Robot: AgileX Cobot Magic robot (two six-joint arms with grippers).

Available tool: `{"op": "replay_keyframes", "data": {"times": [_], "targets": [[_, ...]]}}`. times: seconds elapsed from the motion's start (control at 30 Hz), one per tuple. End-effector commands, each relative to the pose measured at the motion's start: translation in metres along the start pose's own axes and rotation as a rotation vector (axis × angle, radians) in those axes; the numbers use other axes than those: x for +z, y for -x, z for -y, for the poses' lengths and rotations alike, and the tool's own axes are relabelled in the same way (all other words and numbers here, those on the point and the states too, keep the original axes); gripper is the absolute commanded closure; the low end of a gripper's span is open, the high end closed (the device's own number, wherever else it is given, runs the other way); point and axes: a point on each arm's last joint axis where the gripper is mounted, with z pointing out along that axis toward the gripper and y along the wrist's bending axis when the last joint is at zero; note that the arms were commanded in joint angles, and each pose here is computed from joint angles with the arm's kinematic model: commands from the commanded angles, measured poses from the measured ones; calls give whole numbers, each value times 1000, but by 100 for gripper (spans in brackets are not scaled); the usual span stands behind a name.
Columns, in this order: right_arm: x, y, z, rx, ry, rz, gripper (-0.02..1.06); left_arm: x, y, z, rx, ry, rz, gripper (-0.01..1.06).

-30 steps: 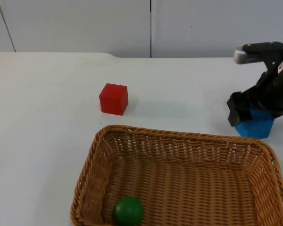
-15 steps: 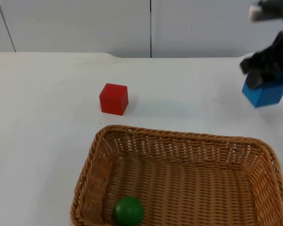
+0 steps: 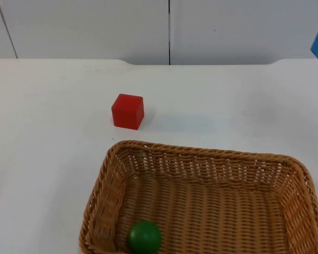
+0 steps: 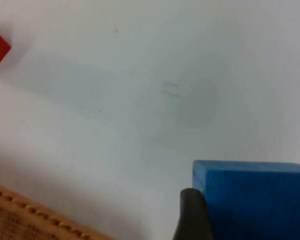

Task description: Place all geometric objects except the red cube into the basket.

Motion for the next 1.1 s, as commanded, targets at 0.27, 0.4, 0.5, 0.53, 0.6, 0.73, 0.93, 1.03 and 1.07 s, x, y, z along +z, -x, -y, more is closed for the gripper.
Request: {"op": "replay_keyframes", "data": {"times": [0.27, 0.4, 0.5, 0.53, 0.6, 0.73, 0.93, 1.03, 1.07], "targets": [[-3, -35, -70, -181, 139, -53, 105, 0, -1, -1, 0, 7, 9, 0], [-1, -49, -98, -262, 199, -39, 105, 0, -1, -1, 2, 9, 9, 0], [2, -65, -121, -327, 252, -9, 105, 0, -1, -1, 5, 12, 9, 0], [2, -65, -121, -327, 252, -9, 105, 0, -1, -1, 5, 12, 9, 0], [5, -70, -124, -339, 262, 13, 105, 0, -1, -1, 5, 12, 9, 0], [14, -77, -124, -332, 268, 26, 105, 0, 0, -1, 5, 12, 11, 0], [42, -94, -127, -338, 268, -2, 105, 0, 0, -1, 7, 14, 13, 0], [65, -105, -130, -348, 259, -69, 105, 0, 0, -1, 7, 14, 13, 0], [65, -105, -130, -348, 259, -69, 105, 0, 0, -1, 7, 14, 13, 0]]}}
